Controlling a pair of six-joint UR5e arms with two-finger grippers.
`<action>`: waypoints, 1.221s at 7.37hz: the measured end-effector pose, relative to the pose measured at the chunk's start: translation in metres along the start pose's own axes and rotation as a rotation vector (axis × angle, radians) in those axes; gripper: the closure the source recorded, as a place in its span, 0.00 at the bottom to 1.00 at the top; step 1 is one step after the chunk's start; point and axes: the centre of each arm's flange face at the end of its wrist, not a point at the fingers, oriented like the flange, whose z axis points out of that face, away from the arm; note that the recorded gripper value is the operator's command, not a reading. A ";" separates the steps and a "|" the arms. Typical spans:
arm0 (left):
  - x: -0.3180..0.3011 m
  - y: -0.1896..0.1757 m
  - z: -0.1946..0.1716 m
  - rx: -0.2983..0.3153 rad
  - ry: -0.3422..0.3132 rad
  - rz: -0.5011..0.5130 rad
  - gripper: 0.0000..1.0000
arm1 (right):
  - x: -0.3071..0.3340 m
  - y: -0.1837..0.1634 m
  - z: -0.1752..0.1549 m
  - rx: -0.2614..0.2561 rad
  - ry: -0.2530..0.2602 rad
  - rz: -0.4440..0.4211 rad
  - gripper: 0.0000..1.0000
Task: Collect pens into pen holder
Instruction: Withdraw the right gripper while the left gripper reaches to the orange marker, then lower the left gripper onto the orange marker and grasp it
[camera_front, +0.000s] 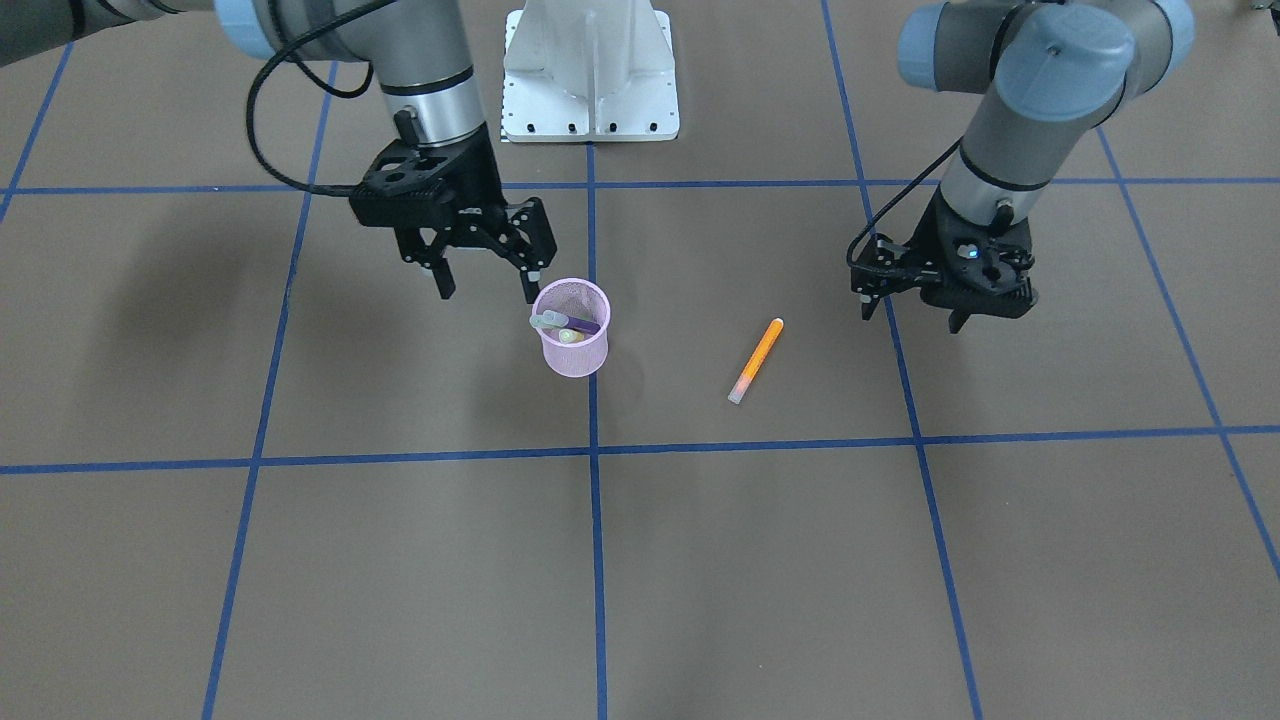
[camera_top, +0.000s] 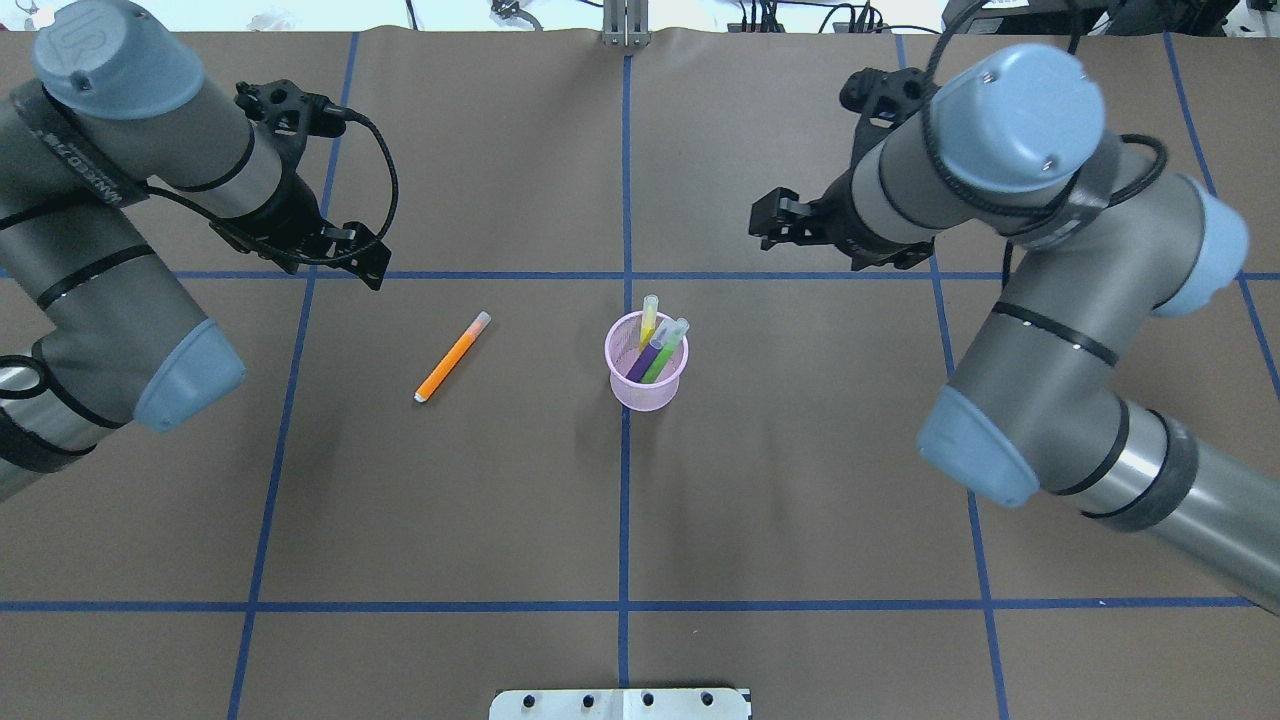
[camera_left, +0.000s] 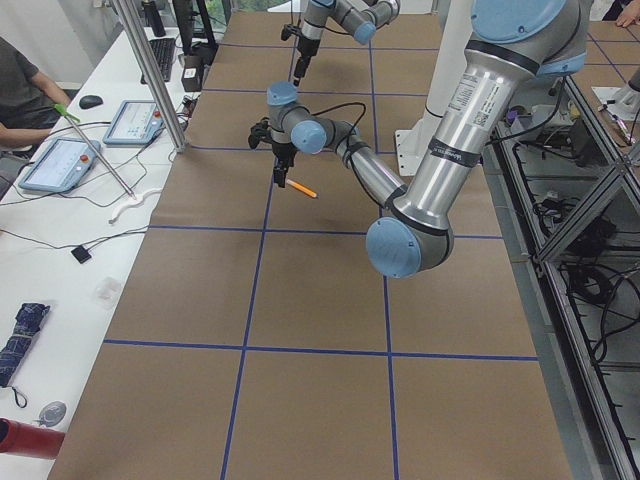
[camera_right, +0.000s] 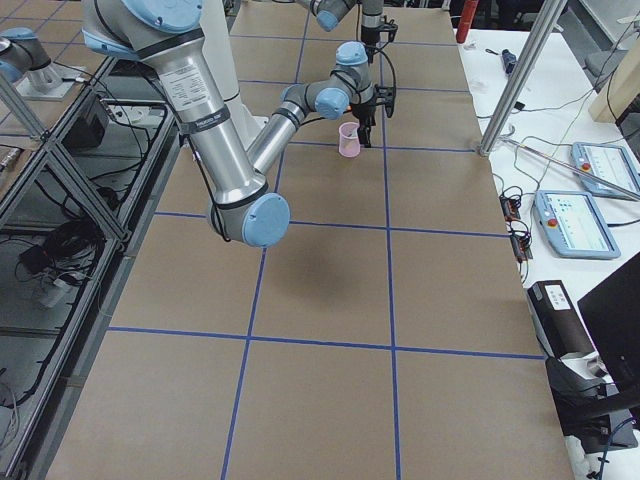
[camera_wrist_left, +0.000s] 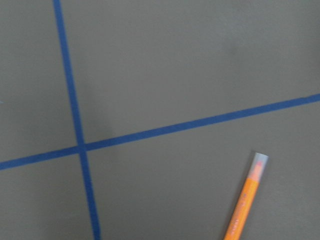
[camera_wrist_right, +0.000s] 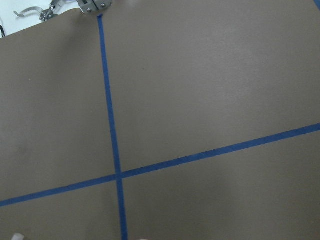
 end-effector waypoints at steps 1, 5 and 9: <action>0.018 -0.009 0.018 -0.048 -0.004 0.054 0.10 | 0.048 -0.020 -0.003 -0.065 0.013 -0.040 0.02; 0.101 -0.025 0.078 -0.218 -0.078 0.287 0.32 | 0.186 -0.063 0.001 -0.180 0.056 -0.138 0.02; 0.119 -0.041 0.110 -0.259 -0.139 0.460 0.36 | 0.224 -0.067 0.004 -0.199 0.068 -0.181 0.02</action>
